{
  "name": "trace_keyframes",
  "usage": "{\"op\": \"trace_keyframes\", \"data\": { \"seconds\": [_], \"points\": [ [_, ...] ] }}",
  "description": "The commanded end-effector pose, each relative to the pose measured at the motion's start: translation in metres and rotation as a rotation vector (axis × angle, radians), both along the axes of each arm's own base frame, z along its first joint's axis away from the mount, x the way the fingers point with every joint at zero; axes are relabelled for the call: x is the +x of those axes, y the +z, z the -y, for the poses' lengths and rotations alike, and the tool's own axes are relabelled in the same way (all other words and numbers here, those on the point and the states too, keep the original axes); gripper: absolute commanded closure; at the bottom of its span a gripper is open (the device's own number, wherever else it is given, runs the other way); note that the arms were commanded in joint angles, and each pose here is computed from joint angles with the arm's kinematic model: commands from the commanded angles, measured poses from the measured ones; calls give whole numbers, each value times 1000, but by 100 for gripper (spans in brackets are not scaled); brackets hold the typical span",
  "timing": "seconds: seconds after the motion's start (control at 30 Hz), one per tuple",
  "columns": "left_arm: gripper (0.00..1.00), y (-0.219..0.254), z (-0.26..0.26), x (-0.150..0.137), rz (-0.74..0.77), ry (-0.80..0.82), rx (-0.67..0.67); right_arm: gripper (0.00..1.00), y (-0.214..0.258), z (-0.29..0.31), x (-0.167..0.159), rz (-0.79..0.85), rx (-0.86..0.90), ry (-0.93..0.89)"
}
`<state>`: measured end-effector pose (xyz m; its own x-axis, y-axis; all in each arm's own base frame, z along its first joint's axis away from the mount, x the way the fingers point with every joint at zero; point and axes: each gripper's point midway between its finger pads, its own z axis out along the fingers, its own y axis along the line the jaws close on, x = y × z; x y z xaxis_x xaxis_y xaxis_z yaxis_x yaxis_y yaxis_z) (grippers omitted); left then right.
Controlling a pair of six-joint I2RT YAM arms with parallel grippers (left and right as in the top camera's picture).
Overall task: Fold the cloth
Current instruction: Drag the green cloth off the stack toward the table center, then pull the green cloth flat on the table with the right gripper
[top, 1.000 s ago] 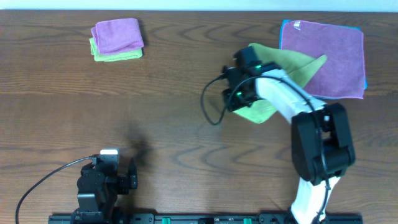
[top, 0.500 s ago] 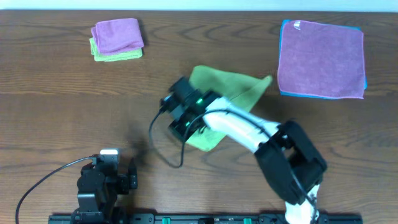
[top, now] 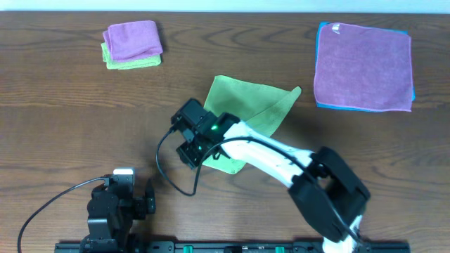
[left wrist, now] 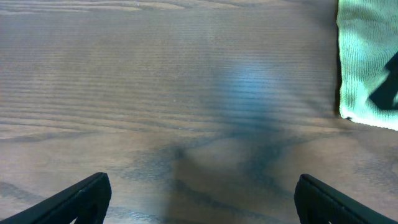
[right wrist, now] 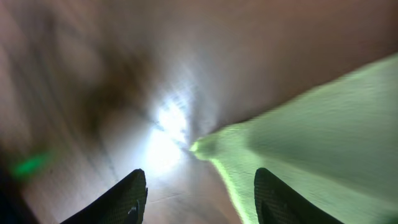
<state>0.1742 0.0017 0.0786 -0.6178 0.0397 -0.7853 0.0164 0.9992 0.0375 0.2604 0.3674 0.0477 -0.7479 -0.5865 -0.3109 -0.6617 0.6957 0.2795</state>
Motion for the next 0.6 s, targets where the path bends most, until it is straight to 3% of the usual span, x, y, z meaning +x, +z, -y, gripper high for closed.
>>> {"op": "trace_keyframes", "data": {
  "seconds": [0.0,0.23,0.57],
  "points": [
    [5,-5,-3,-1,-10,9,19,44,26,22,26,81,-22,-159],
    [5,-5,-3,-1,-10,9,19,48,16,73,33,4,-164,-399],
    [5,-5,-3,-1,-10,9,19,57,3,83,34,-98,-176,-637]
  ]
}}
